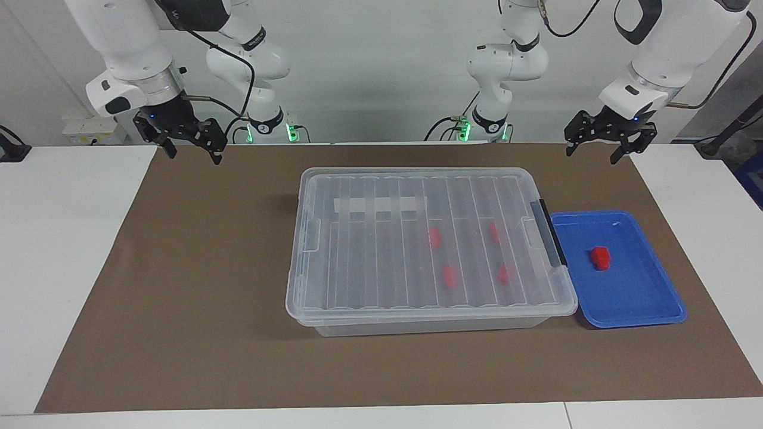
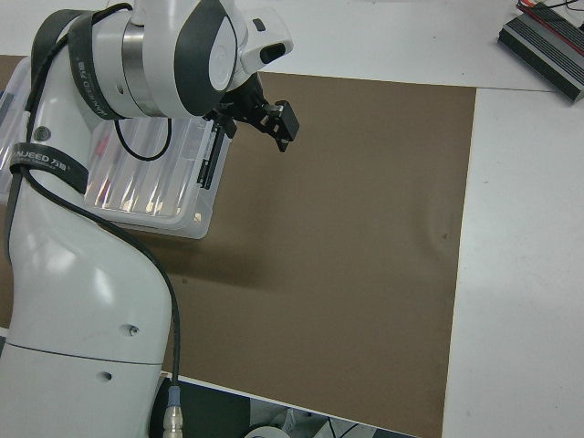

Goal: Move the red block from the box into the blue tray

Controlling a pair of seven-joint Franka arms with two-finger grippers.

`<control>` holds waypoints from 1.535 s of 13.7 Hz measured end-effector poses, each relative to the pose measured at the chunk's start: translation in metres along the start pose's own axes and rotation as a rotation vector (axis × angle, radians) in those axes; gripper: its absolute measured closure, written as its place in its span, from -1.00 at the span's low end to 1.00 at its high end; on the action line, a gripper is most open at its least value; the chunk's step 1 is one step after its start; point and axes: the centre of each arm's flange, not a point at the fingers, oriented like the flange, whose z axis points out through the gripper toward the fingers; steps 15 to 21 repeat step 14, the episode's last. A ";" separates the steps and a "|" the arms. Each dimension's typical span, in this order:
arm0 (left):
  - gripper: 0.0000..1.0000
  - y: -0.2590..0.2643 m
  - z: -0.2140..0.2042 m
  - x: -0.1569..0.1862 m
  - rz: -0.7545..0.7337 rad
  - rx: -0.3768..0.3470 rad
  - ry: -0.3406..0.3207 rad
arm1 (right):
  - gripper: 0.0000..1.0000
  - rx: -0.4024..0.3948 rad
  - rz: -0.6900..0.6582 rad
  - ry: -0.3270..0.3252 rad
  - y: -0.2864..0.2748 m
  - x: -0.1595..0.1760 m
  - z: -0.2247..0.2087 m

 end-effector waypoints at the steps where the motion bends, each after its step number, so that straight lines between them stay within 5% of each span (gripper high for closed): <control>1: -1.00 0.000 0.000 0.000 0.000 0.000 0.000 | -1.00 0.000 -0.002 0.000 -0.001 0.000 0.000; 21: -1.00 0.000 0.000 0.000 0.000 0.000 0.000 | -1.00 -0.002 -0.034 -0.006 -0.007 -0.002 0.003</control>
